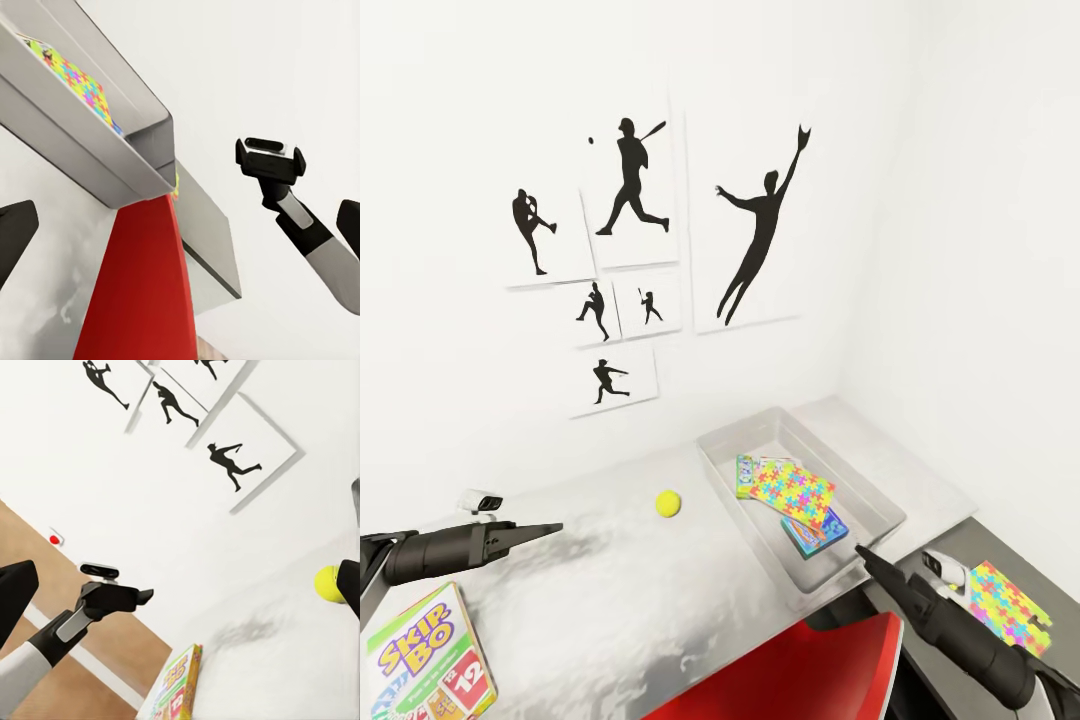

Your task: Put all the toys in the child's room - the three board games (two on the bed and one on the table), the two jigsaw puzzles on the table, and the tennis ball on the table - inside the toy box on the table in the child's room.

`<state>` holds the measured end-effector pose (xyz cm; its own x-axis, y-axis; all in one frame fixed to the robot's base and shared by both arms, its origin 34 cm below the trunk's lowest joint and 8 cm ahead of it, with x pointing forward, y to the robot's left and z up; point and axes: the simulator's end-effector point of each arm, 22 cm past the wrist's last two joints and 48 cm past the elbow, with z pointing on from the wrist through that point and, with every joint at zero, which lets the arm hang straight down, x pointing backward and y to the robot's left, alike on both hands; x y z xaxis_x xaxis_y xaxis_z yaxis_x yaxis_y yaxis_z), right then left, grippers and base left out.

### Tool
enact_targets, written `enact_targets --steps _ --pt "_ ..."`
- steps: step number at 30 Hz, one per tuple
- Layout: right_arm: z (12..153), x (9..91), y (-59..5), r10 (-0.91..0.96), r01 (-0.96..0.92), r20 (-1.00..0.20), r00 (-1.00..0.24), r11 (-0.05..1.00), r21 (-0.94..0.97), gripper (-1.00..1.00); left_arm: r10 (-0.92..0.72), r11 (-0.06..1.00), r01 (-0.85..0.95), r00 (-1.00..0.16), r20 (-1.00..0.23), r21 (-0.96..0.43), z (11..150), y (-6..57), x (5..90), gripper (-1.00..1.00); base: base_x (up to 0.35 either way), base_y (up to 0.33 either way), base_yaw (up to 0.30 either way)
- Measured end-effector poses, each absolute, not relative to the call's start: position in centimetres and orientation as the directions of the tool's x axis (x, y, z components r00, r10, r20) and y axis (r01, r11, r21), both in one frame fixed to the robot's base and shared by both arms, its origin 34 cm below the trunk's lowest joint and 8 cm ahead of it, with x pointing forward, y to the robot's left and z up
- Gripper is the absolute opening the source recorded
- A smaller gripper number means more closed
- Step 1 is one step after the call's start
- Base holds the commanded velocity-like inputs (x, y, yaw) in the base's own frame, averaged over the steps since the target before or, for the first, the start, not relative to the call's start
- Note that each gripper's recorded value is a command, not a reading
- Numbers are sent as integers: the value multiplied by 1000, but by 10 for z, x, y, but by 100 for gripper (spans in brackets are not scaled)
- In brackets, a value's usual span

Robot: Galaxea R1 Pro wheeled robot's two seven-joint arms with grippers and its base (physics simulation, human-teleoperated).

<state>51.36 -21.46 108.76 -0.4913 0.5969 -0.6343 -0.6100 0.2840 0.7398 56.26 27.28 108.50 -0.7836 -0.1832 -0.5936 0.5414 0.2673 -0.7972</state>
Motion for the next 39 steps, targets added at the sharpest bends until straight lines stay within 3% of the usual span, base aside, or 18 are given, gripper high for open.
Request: enact_targets --steps 31,39 --pt "1067 507 -243 636 -546 -617 -464 344 764 100 -182 268 543 -783 -595 -796 1085 273 563 100 0 0 0" --pt "1071 507 -244 624 -555 -633 -458 356 752 100 -182 268 542 -784 -594 -797 1085 273 562 100 -2 0 172"
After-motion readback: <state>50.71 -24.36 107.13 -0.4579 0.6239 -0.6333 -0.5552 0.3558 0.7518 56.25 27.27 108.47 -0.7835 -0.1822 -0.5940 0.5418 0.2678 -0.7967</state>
